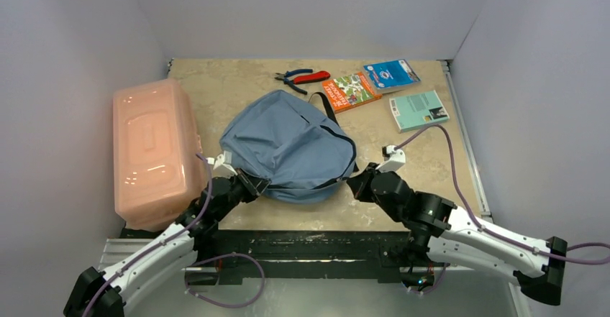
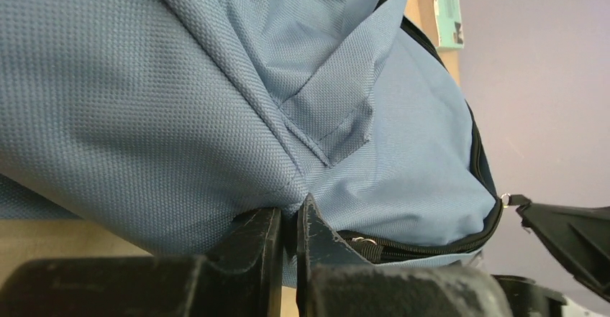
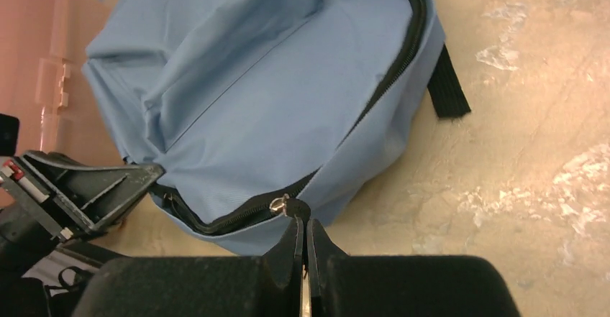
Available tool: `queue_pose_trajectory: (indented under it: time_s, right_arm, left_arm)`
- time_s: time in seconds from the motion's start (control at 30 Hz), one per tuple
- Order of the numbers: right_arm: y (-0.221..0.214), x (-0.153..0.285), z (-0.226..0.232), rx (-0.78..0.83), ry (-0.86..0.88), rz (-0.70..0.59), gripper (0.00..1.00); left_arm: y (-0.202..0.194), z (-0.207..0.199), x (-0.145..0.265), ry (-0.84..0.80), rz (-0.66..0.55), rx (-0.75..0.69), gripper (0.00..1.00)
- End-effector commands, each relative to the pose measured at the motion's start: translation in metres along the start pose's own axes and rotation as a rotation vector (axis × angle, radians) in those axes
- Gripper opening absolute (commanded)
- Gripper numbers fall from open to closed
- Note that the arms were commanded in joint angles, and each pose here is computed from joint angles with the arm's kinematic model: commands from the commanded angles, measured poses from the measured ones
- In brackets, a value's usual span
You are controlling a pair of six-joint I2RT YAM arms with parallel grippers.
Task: Pack the student bag
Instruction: Unzip the student bag at the center of the board.
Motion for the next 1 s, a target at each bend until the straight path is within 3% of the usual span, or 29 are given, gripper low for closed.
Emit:
queue_pose_trajectory:
  time_s: [0.0, 0.13, 0.23, 0.3, 0.43, 0.57, 0.7, 0.83, 0.97]
  right_arm:
    - [0.028, -0.007, 0.030, 0.058, 0.133, -0.137, 0.00]
    - [0.031, -0.006, 0.055, 0.203, 0.254, -0.136, 0.00]
    - [0.036, -0.003, 0.059, 0.218, 0.273, -0.153, 0.00]
    - [0.037, -0.001, 0.062, 0.231, 0.291, -0.160, 0.00]
    - [0.035, -0.001, 0.067, 0.248, 0.316, -0.147, 0.00]
    - [0.035, 0.000, 0.070, 0.220, 0.344, -0.156, 0.00]
    - [0.036, 0.002, 0.068, 0.212, 0.336, -0.158, 0.00]
    - [0.039, 0.006, 0.066, 0.208, 0.340, -0.171, 0.00]
    - [0.041, 0.009, 0.066, 0.211, 0.339, -0.175, 0.00]
  left_arm:
    - [0.013, -0.016, 0.007, 0.007, 0.020, -0.195, 0.09]
    - [0.007, -0.043, 0.024, -0.092, 0.110, -0.302, 0.37]
    - [0.010, -0.076, 0.042, -0.207, 0.136, -0.380, 0.69]
    - [0.013, -0.100, 0.054, -0.268, 0.143, -0.454, 0.78]
    - [0.007, -0.143, 0.061, -0.337, 0.211, -0.674, 0.79]
    - [-0.013, -0.178, 0.043, -0.388, 0.426, -0.846, 0.78]
    - [-0.041, -0.188, 0.022, -0.430, 0.624, -0.877, 0.77]
    - [-0.054, -0.189, 0.001, -0.422, 0.685, -0.871, 0.77]
    - [-0.067, -0.185, -0.013, -0.403, 0.719, -0.850, 0.71]
Point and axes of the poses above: each gripper's point midway between its finger pads, its own x axis back along the fingers, its own z axis along the line the jaws close on, y = z × x, the point moved 1 cm from there along x, back along the fingers, and after that the axes turned 6 degrees about x, right-handed, at the moved point
